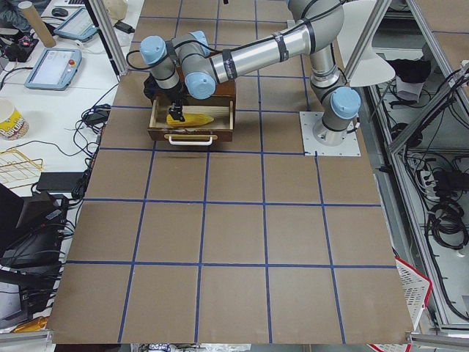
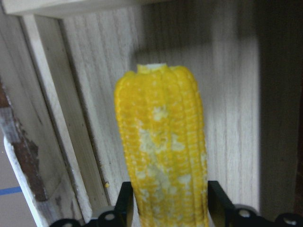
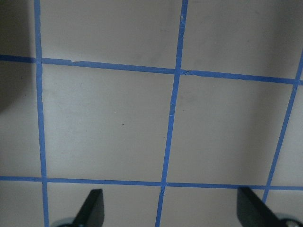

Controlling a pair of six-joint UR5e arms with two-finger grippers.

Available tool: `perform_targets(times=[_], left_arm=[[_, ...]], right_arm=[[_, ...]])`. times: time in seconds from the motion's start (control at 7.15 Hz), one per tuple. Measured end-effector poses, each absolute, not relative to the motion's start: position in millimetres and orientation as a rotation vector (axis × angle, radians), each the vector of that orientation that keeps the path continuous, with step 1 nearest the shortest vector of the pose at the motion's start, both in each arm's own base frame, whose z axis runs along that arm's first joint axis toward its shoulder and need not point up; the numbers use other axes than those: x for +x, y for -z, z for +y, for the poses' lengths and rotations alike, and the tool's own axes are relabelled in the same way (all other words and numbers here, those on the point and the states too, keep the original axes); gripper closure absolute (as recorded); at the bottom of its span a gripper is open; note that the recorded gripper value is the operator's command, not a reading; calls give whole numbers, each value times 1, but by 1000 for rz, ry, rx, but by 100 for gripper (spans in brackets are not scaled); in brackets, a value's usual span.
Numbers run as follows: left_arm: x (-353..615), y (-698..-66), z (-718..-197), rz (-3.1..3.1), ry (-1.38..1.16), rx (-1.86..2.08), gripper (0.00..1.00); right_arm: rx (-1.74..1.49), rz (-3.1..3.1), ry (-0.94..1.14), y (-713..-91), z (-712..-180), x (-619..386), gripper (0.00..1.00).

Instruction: Open drawer and put corn inside

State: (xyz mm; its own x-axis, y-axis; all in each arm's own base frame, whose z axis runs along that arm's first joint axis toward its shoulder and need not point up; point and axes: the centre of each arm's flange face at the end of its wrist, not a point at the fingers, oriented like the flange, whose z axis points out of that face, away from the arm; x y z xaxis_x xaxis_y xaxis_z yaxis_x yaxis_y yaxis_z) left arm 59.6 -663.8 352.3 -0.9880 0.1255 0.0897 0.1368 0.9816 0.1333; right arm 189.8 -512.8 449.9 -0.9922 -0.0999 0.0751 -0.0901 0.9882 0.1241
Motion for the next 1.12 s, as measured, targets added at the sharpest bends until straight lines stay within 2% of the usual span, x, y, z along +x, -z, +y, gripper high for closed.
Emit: perform_targets(times=[0.56,1.12], left_arm=[[48,-401,-650,-3077,141,-170,0],[-45,-467,-622,-3139,55,-164,0]], right_arm=[[146,-3052,185,-450,-513,190,0],[146,-3052,185,-450,-513,190,0]])
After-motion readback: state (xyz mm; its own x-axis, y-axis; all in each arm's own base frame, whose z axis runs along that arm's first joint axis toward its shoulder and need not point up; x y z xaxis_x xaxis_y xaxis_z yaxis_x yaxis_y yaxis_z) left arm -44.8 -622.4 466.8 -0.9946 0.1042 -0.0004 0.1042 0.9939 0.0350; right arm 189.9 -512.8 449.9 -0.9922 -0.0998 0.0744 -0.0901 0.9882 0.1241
